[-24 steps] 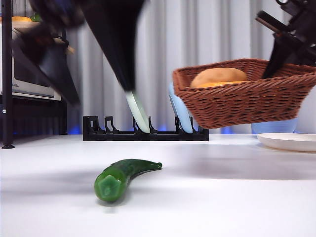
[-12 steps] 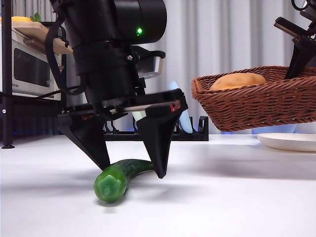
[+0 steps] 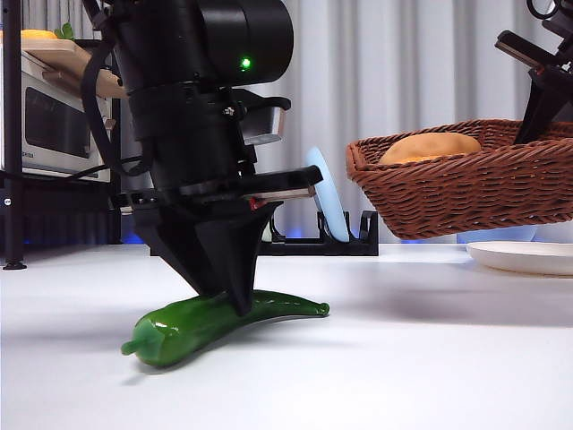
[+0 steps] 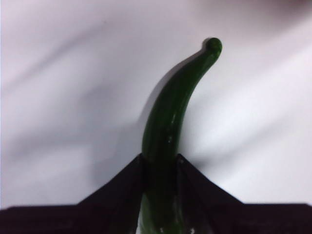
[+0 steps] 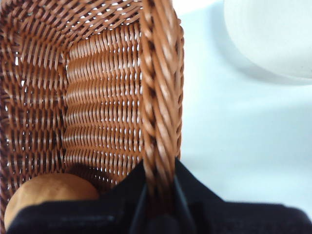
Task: Pick up the basket,pick up the corn from the table,pick up the potato from the table,pick up the cucumber from the table,put all items into the basket
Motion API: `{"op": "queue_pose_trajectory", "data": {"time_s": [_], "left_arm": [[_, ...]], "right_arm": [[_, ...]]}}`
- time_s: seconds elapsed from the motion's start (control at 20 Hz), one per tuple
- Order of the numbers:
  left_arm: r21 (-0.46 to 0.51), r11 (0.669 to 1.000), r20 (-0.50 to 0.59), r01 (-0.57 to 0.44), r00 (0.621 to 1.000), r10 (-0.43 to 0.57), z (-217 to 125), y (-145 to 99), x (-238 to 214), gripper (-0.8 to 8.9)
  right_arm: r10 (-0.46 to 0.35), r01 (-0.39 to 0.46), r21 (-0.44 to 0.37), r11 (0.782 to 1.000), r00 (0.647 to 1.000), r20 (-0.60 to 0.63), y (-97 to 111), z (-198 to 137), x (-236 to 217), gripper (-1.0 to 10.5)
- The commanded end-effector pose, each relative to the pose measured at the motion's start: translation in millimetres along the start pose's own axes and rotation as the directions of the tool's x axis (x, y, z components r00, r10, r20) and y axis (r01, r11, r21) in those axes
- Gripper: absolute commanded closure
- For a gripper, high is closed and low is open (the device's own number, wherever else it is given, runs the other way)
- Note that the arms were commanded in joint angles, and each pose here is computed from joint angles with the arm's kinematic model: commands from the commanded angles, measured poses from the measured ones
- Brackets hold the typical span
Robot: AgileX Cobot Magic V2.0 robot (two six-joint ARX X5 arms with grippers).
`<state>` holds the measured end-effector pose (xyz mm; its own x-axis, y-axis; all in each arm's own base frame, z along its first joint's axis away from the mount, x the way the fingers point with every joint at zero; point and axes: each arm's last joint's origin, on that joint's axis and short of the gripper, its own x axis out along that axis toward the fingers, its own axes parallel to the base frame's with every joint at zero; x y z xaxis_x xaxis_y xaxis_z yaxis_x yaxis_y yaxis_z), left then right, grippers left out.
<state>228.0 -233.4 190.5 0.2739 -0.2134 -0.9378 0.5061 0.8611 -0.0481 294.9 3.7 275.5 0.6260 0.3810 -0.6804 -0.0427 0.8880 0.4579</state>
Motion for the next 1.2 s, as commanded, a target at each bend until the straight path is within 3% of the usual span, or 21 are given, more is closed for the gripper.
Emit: {"op": "queue_pose_trajectory", "data": {"time_s": [0.05,0.15,0.25,0.3,0.35,0.45,0.55,0.65,0.75,0.85,0.9,1.0,1.1,1.2], "left_arm": [[0.027,1.000,0.005,-0.003,1.000,0.003,0.4,0.6,5.2,8.22],[0.065,0.997,-0.007,0.043,0.999,-0.043,-0.5,-0.4,0.5,8.23],[0.105,0.981,-0.051,0.161,0.986,-0.156,-7.5,-1.4,-20.6,8.22],[0.133,0.957,-0.077,0.257,0.966,-0.248,-13.8,-3.1,-38.2,8.22],[0.157,0.919,-0.099,0.362,0.932,-0.350,-20.3,-5.4,-55.6,8.22],[0.229,0.788,-0.097,0.572,0.818,-0.566,-32.1,-6.7,-94.7,8.22],[0.345,0.673,0.004,0.654,0.716,-0.698,-37.1,-6.3,-132.1,8.22],[0.459,0.651,0.179,0.604,0.656,-0.734,-34.0,-5.0,-164.8,8.22],[0.514,0.683,0.365,0.519,0.588,-0.721,-25.7,-4.4,-186.2,8.22],[0.488,0.763,0.524,0.424,0.556,-0.645,-15.5,-2.0,-195.0,8.22],[0.440,0.813,0.589,0.381,0.562,-0.581,-11.6,0.6,-195.8,8.22],[0.305,0.916,0.685,0.260,0.608,-0.401,-3.8,6.2,-189.4,8.22],[0.202,0.963,0.705,0.180,0.655,-0.270,3.8,12.2,-177.0,8.22],[0.152,0.976,0.683,0.156,0.697,-0.218,12.0,20.4,-161.5,8.22]], "right_arm": [[0.016,-0.016,-0.009,1.000,1.000,0.013,1.2,1.3,-1.4,9.6],[0.016,-0.016,-0.009,1.000,1.000,0.013,1.2,1.3,-1.4,9.6],[0.017,-0.017,-0.010,1.000,1.000,0.013,1.6,1.2,-1.2,9.6],[0.018,-0.017,-0.010,1.000,1.000,0.013,1.8,1.2,-1.1,9.6],[0.018,-0.018,-0.011,1.000,1.000,0.013,2.1,1.1,-1.0,9.6],[0.023,-0.023,-0.016,1.000,1.000,0.009,4.3,0.5,-0.2,9.6],[0.037,-0.037,-0.032,0.999,0.999,-0.002,10.6,-1.5,2.4,9.6],[0.057,-0.058,-0.055,0.997,0.998,-0.020,19.9,-4.8,5.9,9.6],[0.085,-0.089,-0.088,0.992,0.995,-0.048,33.6,-10.2,10.7,9.6],[0.114,-0.124,-0.122,0.985,0.990,-0.084,48.7,-17.4,15.5,9.6],[0.126,-0.140,-0.137,0.981,0.986,-0.106,56.0,-21.6,17.5,9.6],[0.149,-0.173,-0.168,0.971,0.978,-0.148,70.5,-30.4,21.1,9.6],[0.171,-0.205,-0.196,0.959,0.969,-0.176,83.0,-37.5,23.6,9.6],[0.191,-0.235,-0.222,0.946,0.960,-0.203,94.9,-44.6,25.5,9.6]]}}
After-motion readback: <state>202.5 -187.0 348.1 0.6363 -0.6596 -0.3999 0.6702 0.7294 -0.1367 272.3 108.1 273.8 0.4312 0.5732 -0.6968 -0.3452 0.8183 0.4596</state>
